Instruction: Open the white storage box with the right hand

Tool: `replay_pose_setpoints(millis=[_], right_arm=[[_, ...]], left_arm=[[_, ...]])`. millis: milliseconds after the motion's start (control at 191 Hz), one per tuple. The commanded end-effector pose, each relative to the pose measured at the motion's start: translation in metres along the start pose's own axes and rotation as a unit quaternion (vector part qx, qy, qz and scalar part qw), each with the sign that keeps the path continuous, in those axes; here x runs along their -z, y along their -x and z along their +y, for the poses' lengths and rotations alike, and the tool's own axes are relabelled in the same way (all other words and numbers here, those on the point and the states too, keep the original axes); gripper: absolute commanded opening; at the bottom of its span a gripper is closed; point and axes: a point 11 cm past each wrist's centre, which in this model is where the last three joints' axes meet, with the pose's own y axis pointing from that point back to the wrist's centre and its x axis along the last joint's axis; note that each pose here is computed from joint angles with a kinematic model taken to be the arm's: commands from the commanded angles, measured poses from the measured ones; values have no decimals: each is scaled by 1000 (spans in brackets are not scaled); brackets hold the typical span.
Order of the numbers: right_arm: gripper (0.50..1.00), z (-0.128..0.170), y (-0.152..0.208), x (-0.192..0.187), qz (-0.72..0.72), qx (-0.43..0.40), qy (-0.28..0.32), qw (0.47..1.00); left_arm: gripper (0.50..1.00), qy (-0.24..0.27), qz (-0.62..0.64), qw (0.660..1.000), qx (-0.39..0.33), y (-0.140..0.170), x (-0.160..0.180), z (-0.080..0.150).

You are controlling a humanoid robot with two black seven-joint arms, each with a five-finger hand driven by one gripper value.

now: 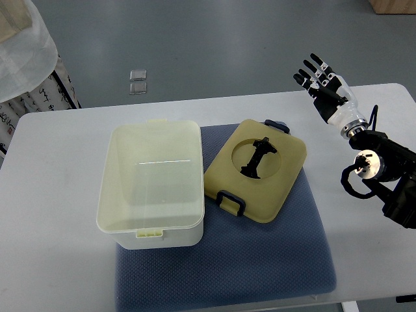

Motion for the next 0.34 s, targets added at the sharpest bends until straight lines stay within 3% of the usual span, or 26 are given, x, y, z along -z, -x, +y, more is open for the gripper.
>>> replay_pose_setpoints(millis=[0,335], right_arm=[[930,2,-5,1,3,-9,-13,1000],[930,4,-3,-8,-1,-12,-8,1000]], left_arm=[[1000,0,0,1000,0,0,0,0],[1000,0,0,1000,0,0,0,0]])
